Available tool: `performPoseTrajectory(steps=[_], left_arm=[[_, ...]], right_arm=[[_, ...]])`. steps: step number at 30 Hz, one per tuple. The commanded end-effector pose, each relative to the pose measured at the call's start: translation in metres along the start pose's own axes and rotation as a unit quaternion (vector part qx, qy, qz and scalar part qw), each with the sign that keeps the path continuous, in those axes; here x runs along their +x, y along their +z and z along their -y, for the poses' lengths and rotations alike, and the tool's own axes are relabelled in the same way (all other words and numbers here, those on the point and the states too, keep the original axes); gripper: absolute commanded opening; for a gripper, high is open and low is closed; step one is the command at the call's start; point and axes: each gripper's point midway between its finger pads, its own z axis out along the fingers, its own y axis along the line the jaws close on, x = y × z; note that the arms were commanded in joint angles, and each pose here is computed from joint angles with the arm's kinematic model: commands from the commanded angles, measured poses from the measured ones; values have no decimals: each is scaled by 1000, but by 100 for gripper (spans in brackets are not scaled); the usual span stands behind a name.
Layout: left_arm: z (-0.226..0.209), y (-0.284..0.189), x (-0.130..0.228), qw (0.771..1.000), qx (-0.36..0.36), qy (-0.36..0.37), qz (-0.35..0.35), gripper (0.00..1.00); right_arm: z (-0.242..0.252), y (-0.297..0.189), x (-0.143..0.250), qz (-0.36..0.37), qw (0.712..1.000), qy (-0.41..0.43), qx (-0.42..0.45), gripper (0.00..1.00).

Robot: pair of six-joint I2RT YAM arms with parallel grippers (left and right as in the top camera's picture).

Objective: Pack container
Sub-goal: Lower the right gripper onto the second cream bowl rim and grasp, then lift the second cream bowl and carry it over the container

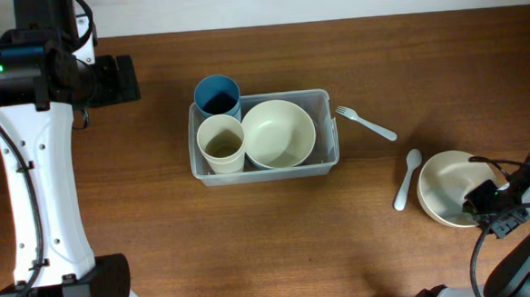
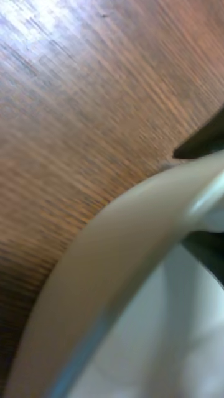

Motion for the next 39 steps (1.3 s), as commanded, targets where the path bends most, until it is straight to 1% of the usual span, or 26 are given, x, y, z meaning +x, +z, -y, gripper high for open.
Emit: performPoseTrajectory(steps=[1, 5, 12, 18, 24, 28, 30, 33, 34, 35, 39], left_arm=[[-3, 0, 0, 1000, -6, -5, 1, 100], [-3, 0, 0, 1000, -6, -5, 1, 100], [-3, 0, 0, 1000, -6, -5, 1, 100], [-3, 0, 0, 1000, -6, -5, 1, 100], [-3, 0, 0, 1000, -6, -5, 1, 100], [-3, 0, 0, 1000, -6, -5, 1, 100], [-3, 0, 0, 1000, -6, -5, 1, 100], [-3, 0, 0, 1000, -6, -5, 1, 100], [-3, 0, 0, 1000, -6, -5, 1, 100], [-3, 0, 0, 1000, -6, -5, 1, 100], [-3, 0, 0, 1000, -6, -5, 1, 100]], right_arm=[[-1, 2, 1, -3, 1000, 8, -8, 19], [-1, 2, 0, -2, 1000, 8, -8, 4], [-3, 1, -1, 0, 1000, 22, -12, 4], [-21, -7, -9, 3, 998, 21, -56, 4], [-39, -25, -23, 12, 995, 16, -93, 4], [-46, -43, -37, 25, 994, 11, -102, 4], [-58, -53, -41, 28, 991, -8, -128, 4], [-87, -72, -43, 27, 976, -53, -209, 4], [-107, -86, -40, 23, 960, -81, -268, 4], [-116, -93, -38, 22, 950, -96, -296, 4], [-158, -132, -20, 8, 891, -169, -420, 4]])
